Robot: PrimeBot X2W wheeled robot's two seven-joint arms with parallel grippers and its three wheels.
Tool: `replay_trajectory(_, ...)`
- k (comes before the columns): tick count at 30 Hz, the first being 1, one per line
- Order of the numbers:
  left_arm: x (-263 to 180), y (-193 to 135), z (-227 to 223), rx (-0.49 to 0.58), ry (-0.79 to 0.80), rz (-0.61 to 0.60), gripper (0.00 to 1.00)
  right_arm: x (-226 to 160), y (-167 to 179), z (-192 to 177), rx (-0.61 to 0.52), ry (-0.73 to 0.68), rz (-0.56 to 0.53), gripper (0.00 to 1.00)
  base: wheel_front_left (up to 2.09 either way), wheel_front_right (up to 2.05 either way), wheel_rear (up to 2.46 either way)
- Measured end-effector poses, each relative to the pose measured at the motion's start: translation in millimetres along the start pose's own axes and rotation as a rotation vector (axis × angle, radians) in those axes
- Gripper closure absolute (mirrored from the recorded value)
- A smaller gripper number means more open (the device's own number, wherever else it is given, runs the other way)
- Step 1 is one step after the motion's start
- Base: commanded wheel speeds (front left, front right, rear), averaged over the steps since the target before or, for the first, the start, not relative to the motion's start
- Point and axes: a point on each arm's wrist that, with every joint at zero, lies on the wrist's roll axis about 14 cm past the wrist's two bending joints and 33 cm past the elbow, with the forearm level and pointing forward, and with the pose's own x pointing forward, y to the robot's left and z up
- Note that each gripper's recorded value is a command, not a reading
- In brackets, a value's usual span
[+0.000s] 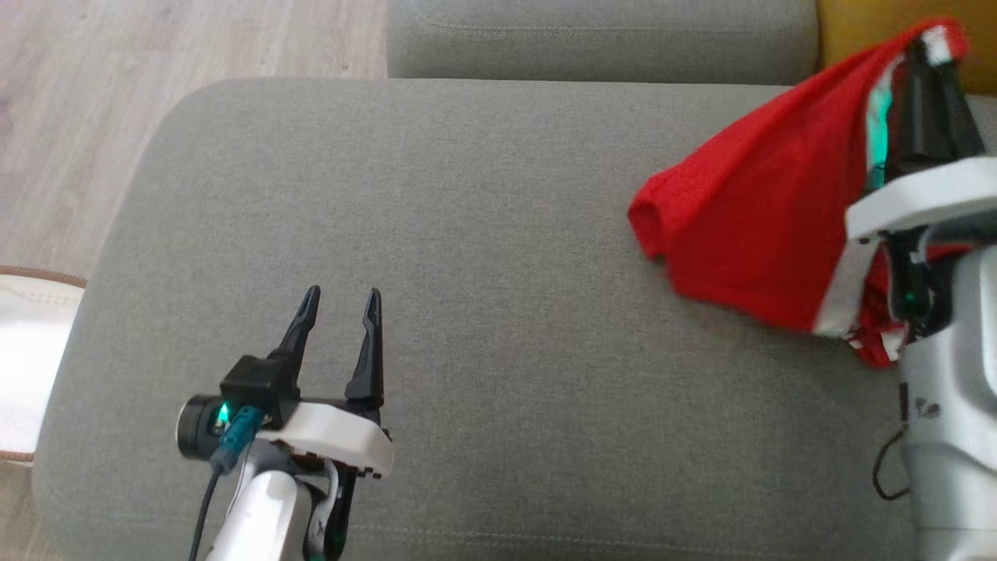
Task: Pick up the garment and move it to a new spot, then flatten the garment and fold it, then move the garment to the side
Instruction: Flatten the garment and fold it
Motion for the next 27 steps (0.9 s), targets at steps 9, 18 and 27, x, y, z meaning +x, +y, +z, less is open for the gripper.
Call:
replay_trajectory(9, -7.4, 7.6, -2.4, -0.011, 0.009, 0.031, 0.0, 5.6, 138.9, -12.2, -0.132, 0.097, 0.389, 1.0, 0.0, 0.0, 0.0)
replay_trajectory(18, -12.8, 15.1, -5.2, -0.017, 0.023, 0.056, 0.0, -69.8, 270.4, -128.5, -0.192, 0.413, 0.844, 0.27, 0.0, 0.0, 0.0)
replay_trajectory(27, -29.0, 40.9, -2.9, -0.009, 0.026, 0.154, 0.0, -101.6, 316.8, -158.9, -0.215, 0.501, 1.037, 0.0, 0.0, 0.0, 0.0)
